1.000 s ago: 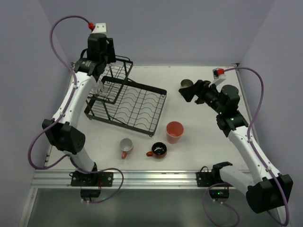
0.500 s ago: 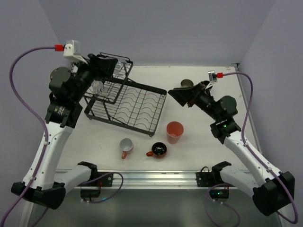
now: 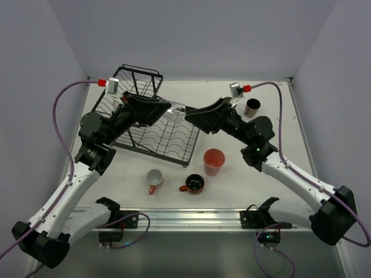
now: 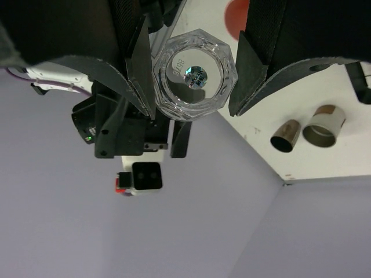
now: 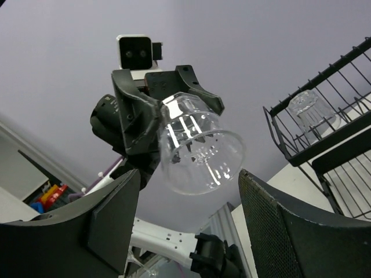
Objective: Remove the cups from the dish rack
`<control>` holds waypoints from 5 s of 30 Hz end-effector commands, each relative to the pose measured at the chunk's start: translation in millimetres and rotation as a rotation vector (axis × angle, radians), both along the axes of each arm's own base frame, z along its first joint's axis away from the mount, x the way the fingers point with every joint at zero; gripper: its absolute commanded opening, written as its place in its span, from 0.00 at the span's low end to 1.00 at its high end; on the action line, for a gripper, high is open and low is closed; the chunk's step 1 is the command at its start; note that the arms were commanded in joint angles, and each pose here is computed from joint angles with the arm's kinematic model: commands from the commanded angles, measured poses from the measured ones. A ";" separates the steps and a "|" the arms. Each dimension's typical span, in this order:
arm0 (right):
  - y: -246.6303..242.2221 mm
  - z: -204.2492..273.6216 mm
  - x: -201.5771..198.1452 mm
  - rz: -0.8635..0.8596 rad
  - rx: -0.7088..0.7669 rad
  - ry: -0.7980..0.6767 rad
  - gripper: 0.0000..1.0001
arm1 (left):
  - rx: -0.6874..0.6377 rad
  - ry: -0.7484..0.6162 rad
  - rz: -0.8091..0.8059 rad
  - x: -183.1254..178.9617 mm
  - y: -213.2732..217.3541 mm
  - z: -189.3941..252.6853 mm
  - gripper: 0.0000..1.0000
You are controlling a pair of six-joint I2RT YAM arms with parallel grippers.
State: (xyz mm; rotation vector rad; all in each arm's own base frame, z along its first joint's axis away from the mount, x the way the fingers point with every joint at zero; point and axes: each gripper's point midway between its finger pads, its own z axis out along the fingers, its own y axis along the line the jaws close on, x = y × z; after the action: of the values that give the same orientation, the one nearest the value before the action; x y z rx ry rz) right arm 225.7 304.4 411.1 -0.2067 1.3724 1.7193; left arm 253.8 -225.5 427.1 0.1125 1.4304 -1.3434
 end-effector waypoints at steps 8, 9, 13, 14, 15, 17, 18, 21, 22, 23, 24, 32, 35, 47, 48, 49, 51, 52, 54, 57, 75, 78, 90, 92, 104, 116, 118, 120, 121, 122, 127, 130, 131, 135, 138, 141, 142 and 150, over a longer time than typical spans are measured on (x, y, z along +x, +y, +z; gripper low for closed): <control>11.7 31.9 -11.1 0.055 0.042 -0.084 0.55 | -0.077 -0.082 -0.077 -18.1 -12.3 16.8 0.40; 12.2 32.3 -13.5 0.067 0.043 -0.086 0.53 | -0.079 -0.083 -0.077 -17.2 -13.4 16.0 0.40; 14.9 33.8 -18.0 0.089 0.044 -0.096 0.44 | -0.075 -0.072 -0.080 -14.1 -16.9 9.1 0.40; 15.1 34.5 -18.6 0.090 0.045 -0.097 0.43 | -0.073 -0.068 -0.084 -13.3 -19.3 7.4 0.40; 15.8 33.9 -18.2 0.093 0.044 -0.091 0.41 | -0.073 -0.066 -0.085 -13.2 -21.2 5.5 0.40; 16.2 32.5 -16.9 0.091 0.043 -0.081 0.34 | -0.073 -0.064 -0.090 -13.2 -23.2 3.6 0.40; 15.9 32.4 -16.9 0.090 0.044 -0.081 0.27 | -0.073 -0.065 -0.089 -13.2 -24.1 3.6 0.41; 15.5 28.9 -13.0 0.068 0.036 -0.062 0.10 | -0.070 -0.070 -0.092 -14.6 -25.2 3.3 0.48; 14.8 27.0 -12.2 0.061 0.028 -0.057 0.06 | -0.067 -0.068 -0.097 -15.1 -26.9 2.2 0.50; 14.0 26.0 -9.9 0.046 0.026 -0.055 0.04 | -0.065 -0.067 -0.102 -15.5 -28.1 0.9 0.55; 12.6 25.7 -9.0 0.032 0.023 -0.057 0.01 | -0.064 -0.070 -0.101 -15.8 -27.8 1.3 0.67; -1.5 13.2 -1.2 -0.096 -0.109 -0.067 0.00 | -0.010 -0.129 -0.045 -20.3 -18.0 14.0 1.00; -16.9 4.6 6.5 -0.190 -0.216 -0.098 0.00 | 0.085 -0.149 0.046 -17.7 -4.5 13.6 1.00; -181.1 -127.9 80.0 -0.725 -0.894 0.270 0.00 | 0.430 -0.197 0.254 -42.8 55.5 -33.7 1.00; -186.8 -138.1 82.8 -0.738 -0.938 0.299 0.00 | 0.444 -0.197 0.274 -43.4 60.3 -38.6 1.00; -190.9 -158.4 88.9 -0.729 -1.000 0.359 0.00 | 0.455 -0.202 0.287 -47.1 65.5 -45.8 1.00; -201.4 -176.2 99.3 -0.741 -1.076 0.414 0.00 | 0.491 -0.214 0.321 -48.3 74.1 -55.0 1.00; -201.2 -197.3 107.5 -0.717 -1.131 0.464 0.00 | 0.486 -0.235 0.337 -54.3 79.9 -53.7 1.00; -206.0 -215.1 116.4 -0.707 -1.205 0.504 0.00 | 0.505 -0.230 0.369 -53.4 86.7 -66.5 1.00; -209.7 -232.4 129.1 -0.673 -1.320 0.569 0.00 | 0.506 -0.237 0.405 -56.8 95.5 -77.2 1.00; -203.1 -328.7 146.9 -0.518 -1.485 0.727 0.00 | 0.461 -0.184 0.649 -55.8 143.0 -90.5 1.00; -201.7 -330.2 147.9 -0.513 -1.481 0.727 0.00 | 0.469 -0.177 0.645 -53.2 141.3 -91.3 1.00; -201.2 -337.0 149.7 -0.502 -1.495 0.726 0.14 | 0.490 -0.153 0.638 -42.9 139.0 -97.2 1.00; -199.4 -334.1 150.6 -0.505 -1.480 0.719 0.20 | 0.490 -0.149 0.636 -42.4 138.7 -97.1 1.00; -191.2 -289.3 157.8 -0.565 -1.381 0.626 0.59 | 0.470 -0.146 0.674 -37.7 143.0 -75.1 1.00; -161.3 -160.0 114.2 -0.665 -0.878 0.296 0.91 | 0.667 0.107 0.810 29.4 149.8 -56.2 1.00; -156.6 -135.5 103.3 -0.669 -0.776 0.222 0.91 | 0.713 0.144 0.832 44.2 149.4 -59.9 0.99; -149.7 -138.7 92.7 -0.627 -0.745 0.198 0.90 | 0.769 0.191 0.848 59.4 148.6 -71.2 0.98; -150.1 -133.9 87.6 -0.627 -0.730 0.184 0.90 | 0.788 0.206 0.856 63.1 149.4 -74.2 0.97; -150.0 -138.2 84.4 -0.621 -0.733 0.187 0.90 | 0.799 0.212 0.876 67.6 151.4 -72.4 0.96; -145.7 -133.3 75.0 -0.593 -0.697 0.146 0.90 | 0.883 0.297 0.942 92.5 169.2 -94.7 0.96; -141.1 -131.0 71.7 -0.567 -0.680 0.135 0.90 | 0.897 0.319 0.981 98.6 180.6 -99.2 0.96; -139.8 -132.0 70.7 -0.559 -0.678 0.135 0.89 | 0.902 0.323 0.996 100.1 183.0 -99.5 0.96; -137.2 -133.0 69.8 -0.547 -0.671 0.132 0.89 | 0.937 0.332 1.045 105.2 195.1 -102.1 0.96; -134.8 -134.5 68.4 -0.533 -0.674 0.134 0.89 | 0.964 0.343 1.050 111.8 199.8 -108.6 0.96; -131.7 -131.9 65.7 -0.520 -0.669 0.122 0.88 | 0.985 0.363 1.022 120.3 198.2 -120.8 0.96; -131.2 -130.9 64.9 -0.517 -0.666 0.118 0.88 | 0.990 0.365 1.012 122.3 196.8 -123.9 0.96; -125.1 -128.4 59.6 -0.489 -0.656 0.099 0.88 | 0.980 0.368 0.983 135.6 191.4 -133.8 0.89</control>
State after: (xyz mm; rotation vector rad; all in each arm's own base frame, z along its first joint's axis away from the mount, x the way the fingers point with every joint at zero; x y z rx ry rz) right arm 289.5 172.7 269.4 -0.0979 1.9002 0.8104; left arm 377.9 -34.6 270.5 -0.1910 2.0340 0.2329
